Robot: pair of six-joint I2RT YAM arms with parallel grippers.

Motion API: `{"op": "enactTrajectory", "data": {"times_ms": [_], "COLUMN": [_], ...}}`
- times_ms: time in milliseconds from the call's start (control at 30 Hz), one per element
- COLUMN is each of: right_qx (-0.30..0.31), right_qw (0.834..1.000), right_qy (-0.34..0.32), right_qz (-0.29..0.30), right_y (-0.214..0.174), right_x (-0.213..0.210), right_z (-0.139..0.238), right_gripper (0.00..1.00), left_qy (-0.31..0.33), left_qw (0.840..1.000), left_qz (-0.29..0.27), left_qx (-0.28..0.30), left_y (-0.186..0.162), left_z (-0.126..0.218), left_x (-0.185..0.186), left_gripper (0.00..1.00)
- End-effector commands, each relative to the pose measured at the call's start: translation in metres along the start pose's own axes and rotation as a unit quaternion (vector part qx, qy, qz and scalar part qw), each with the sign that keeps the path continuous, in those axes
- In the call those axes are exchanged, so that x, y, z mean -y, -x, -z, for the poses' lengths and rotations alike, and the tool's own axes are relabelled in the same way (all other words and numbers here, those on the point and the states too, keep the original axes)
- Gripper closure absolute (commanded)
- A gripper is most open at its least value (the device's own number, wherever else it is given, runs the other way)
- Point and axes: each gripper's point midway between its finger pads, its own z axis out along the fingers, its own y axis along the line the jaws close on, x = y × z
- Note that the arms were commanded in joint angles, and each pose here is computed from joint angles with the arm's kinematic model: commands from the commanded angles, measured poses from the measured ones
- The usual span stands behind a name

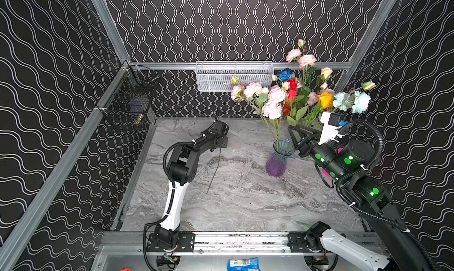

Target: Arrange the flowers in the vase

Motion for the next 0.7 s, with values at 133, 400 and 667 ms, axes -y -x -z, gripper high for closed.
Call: {"op": "enactTrajectory", "data": {"times_ms": [133,400,667], "right_qx": [0.005,-0.007,-0.017], "right_qw": [1.0,1.0,0.999], "right_qy": [0.001,0.003,0.045], "right_qz": [-0.011,-0.012,-0.01], "right_y": [0.005,0.0,-0.003], "right_x": [-0.002,-0.003,-0.026], "right_z": [0.004,-0.013,-0.024], "right_gripper": [0.56,0.56,0.57], "left_qy": [-0.006,-0.019,-0.132], "left_qw": [1.0,0.988,0.949], "left_qz": [0.008,0.06,0.105], "left_qx": [-0.015,0.144,0.266], "left_y": [-0.02,0.015,0.024], "left_z": [0.026,0.161,0.27], "left_x": [-0.009,-0.028,-0.017], "left_gripper": [0.95,1.0,1.0]}}
